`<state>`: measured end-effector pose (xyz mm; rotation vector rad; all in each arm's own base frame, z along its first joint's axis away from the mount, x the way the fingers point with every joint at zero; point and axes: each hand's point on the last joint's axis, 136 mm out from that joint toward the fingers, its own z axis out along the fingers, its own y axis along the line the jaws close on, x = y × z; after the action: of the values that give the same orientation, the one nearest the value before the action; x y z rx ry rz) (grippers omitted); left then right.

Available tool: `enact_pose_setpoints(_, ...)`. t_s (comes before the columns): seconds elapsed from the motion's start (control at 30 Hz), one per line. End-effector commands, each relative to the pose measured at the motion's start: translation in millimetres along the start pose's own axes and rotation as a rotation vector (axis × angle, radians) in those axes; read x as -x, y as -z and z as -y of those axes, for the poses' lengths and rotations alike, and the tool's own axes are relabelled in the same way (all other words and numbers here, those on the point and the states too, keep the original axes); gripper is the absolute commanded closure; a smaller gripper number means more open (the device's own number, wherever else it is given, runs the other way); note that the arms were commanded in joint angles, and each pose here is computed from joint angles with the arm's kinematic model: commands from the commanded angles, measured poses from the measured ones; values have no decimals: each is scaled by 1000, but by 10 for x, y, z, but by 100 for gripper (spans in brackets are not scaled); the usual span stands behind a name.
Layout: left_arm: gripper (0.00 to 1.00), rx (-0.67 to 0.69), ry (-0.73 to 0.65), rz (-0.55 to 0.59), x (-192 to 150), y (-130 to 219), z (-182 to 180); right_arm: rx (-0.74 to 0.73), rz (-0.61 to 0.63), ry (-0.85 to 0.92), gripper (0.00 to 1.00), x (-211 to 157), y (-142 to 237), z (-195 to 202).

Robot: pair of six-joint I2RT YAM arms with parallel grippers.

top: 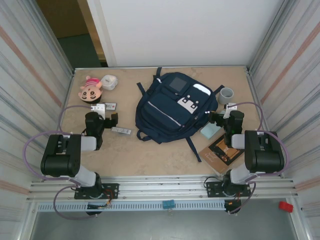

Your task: Pack books, pencil case, and school supplies into a backpack

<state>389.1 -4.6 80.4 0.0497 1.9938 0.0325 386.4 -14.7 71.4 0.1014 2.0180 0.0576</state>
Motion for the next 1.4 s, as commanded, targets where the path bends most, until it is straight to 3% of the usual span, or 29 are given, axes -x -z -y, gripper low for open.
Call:
enact_pose_setpoints(0.0, 1, -7, -19, 34, 128, -12, 21, 8, 33, -11, 1, 125, -35, -23)
enact_pose_setpoints(1.37, 1, -14, -14, 34, 128, -13, 14, 7, 32, -12, 1, 124, -36, -17)
